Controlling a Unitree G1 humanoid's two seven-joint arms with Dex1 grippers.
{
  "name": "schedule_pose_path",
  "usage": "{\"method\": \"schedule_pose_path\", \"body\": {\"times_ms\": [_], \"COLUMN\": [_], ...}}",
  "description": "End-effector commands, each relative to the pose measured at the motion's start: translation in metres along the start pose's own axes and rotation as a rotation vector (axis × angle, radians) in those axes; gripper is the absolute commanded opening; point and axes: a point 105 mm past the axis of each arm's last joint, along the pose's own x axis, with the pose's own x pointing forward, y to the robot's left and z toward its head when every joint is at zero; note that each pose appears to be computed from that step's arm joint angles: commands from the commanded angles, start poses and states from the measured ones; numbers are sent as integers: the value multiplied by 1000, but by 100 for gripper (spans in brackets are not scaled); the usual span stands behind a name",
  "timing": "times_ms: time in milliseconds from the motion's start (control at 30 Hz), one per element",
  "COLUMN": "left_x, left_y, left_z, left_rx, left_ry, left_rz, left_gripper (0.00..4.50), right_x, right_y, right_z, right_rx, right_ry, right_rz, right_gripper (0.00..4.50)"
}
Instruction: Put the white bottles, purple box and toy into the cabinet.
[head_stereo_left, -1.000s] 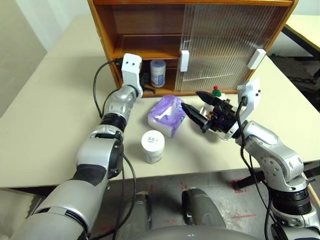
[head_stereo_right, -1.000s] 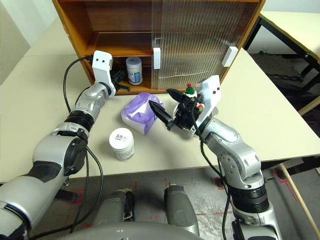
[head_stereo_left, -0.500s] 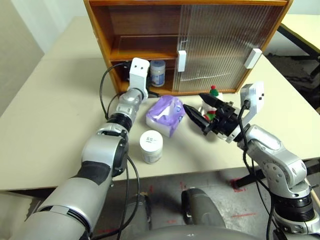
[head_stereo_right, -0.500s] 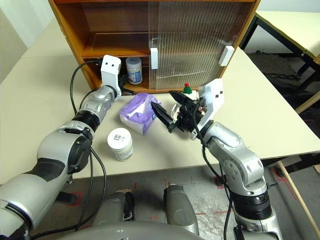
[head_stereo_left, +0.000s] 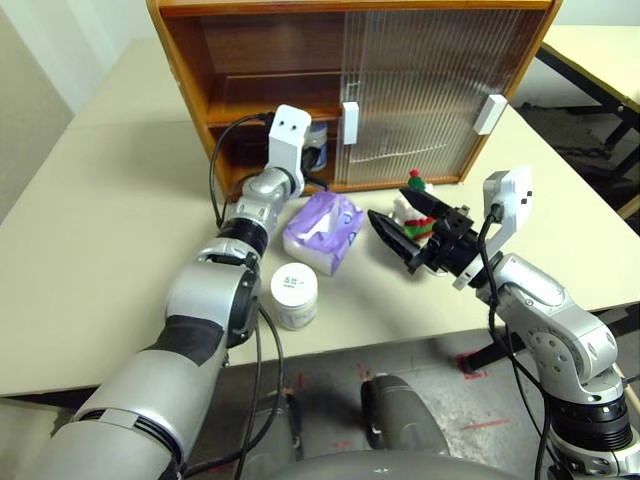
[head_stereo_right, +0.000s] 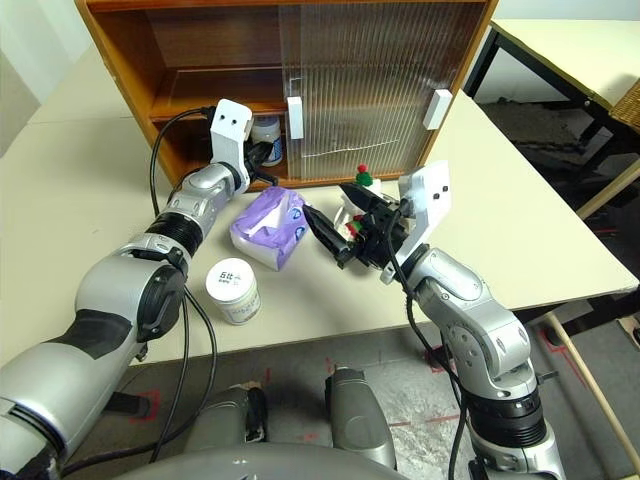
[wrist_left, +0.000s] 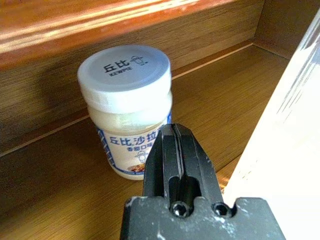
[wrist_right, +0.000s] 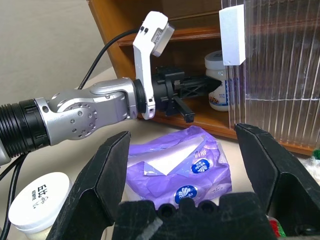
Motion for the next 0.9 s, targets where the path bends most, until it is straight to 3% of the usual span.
{"method": "schedule_pose_path", "body": {"times_ms": [33,267,600,900], "left_x": [-8,-26,-9,-10], "left_y": [11,50,20,30], "left_z": [-11,-23,-15,-13], "left_rx": [7,6,86,87], "left_ry": [17,23,7,22], "left_rz": [-4,112,106,171], "left_gripper": [2,2,2,2], "right_x": [2,5,-1,-8], "right_y": [0,-2,2,8], "right_z": [0,-1,4,7], "right_rx": [1,5,-5,-2], "right_ry": [-4,-5,-11,-22], "right_rz": [9,31,16,-12], "right_gripper": [450,450,450,450]}}
